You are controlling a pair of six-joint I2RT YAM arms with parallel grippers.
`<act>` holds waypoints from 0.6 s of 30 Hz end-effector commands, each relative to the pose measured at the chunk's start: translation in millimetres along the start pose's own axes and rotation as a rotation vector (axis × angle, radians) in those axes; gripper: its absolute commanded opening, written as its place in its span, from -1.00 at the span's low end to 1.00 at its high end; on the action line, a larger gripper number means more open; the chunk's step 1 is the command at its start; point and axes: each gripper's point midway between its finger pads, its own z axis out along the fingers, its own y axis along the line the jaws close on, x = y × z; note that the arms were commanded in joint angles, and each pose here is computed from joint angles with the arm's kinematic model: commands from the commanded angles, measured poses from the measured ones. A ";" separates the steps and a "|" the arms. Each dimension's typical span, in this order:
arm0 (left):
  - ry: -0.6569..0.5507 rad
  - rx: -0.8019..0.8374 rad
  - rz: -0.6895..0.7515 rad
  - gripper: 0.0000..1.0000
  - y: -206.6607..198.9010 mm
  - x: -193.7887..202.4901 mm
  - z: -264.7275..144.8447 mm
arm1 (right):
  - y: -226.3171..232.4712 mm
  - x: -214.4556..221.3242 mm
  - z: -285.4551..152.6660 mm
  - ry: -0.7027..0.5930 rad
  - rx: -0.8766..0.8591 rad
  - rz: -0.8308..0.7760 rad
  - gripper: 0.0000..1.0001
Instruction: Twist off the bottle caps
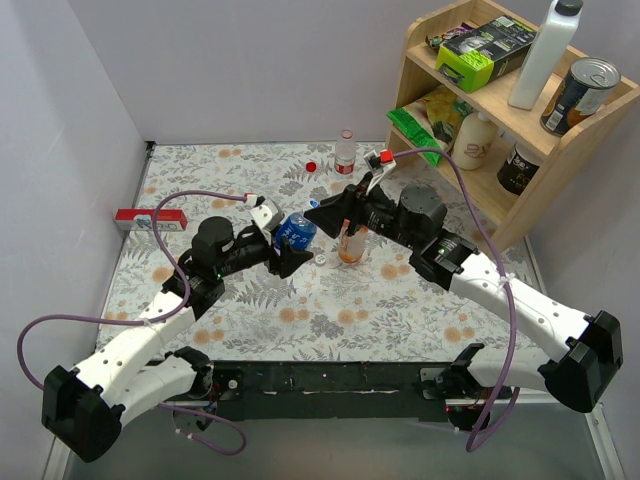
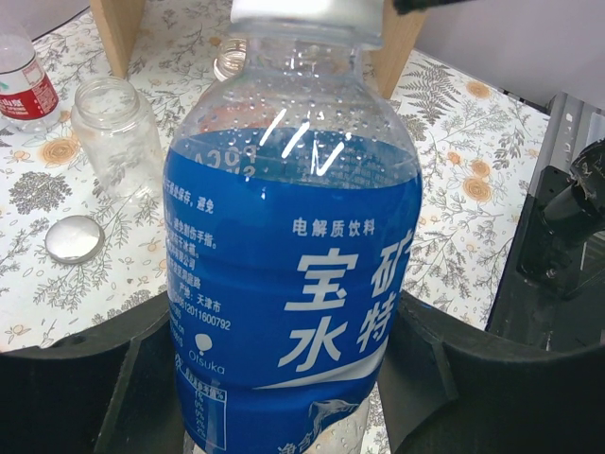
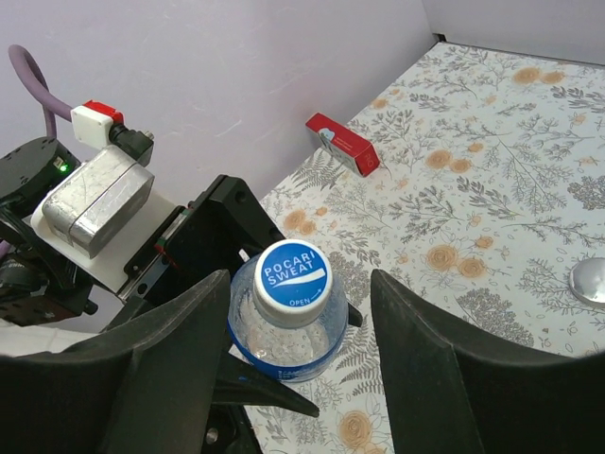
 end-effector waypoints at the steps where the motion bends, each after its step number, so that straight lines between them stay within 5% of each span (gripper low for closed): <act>1: -0.016 0.024 0.023 -0.49 -5.2 -7.0 -0.6 | 27.5 -33.0 3.3 -0.084 -0.094 -0.024 0.29; 18: -0.039 0.191 0.027 -0.54 -37.1 -15.9 -6.5 | 40.4 -23.7 -1.0 -0.054 -0.222 -0.061 -0.65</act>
